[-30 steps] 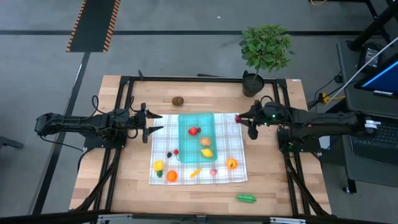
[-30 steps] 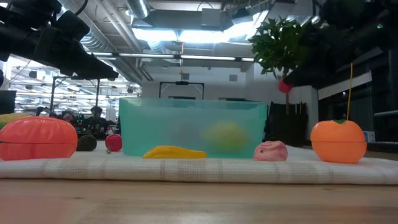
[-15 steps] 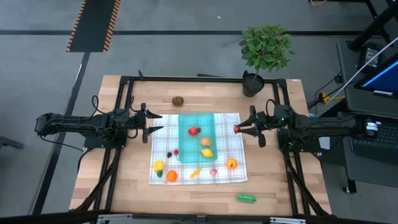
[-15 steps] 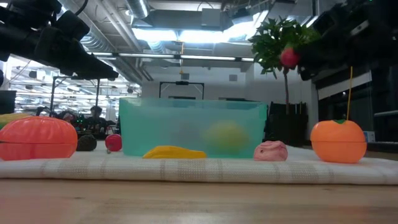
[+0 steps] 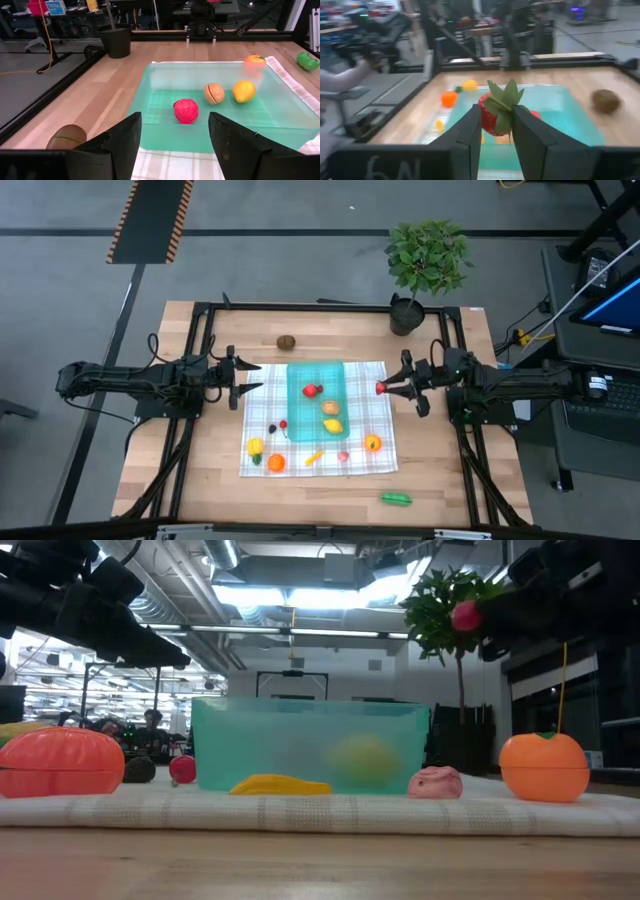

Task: Pick and placing Produce into tupperware
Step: Put the strawberry into the blue bin, then put the kiwi into the blue bin

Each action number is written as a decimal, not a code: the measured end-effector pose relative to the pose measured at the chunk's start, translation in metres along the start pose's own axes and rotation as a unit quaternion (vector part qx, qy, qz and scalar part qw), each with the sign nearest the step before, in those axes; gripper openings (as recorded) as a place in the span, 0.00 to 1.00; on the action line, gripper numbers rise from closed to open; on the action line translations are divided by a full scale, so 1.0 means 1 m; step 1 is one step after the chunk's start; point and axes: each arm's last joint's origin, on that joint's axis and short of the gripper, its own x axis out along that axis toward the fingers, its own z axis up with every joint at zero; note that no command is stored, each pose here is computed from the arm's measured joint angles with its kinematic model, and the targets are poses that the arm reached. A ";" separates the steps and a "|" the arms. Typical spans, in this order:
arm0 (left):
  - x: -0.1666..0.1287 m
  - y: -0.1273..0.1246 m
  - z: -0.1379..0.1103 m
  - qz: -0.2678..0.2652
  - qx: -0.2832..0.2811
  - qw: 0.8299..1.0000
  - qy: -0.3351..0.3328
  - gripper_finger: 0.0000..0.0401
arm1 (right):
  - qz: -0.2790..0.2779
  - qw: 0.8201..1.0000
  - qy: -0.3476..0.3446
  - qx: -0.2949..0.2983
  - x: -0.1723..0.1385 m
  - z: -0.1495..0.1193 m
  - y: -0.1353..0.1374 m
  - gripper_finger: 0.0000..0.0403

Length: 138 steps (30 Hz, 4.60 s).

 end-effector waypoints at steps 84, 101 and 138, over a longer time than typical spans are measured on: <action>0.000 0.000 0.000 0.000 0.002 1.000 0.000 0.56 | -0.032 0.919 0.392 0.031 0.180 0.008 -0.072 0.22; 0.000 0.000 0.000 0.000 0.002 1.000 0.003 0.56 | -0.028 0.921 0.387 0.020 0.188 -0.004 -0.076 0.22; 0.000 0.000 0.000 0.004 0.005 1.000 0.001 0.56 | -0.054 0.950 0.308 -0.002 0.187 0.048 -0.090 0.48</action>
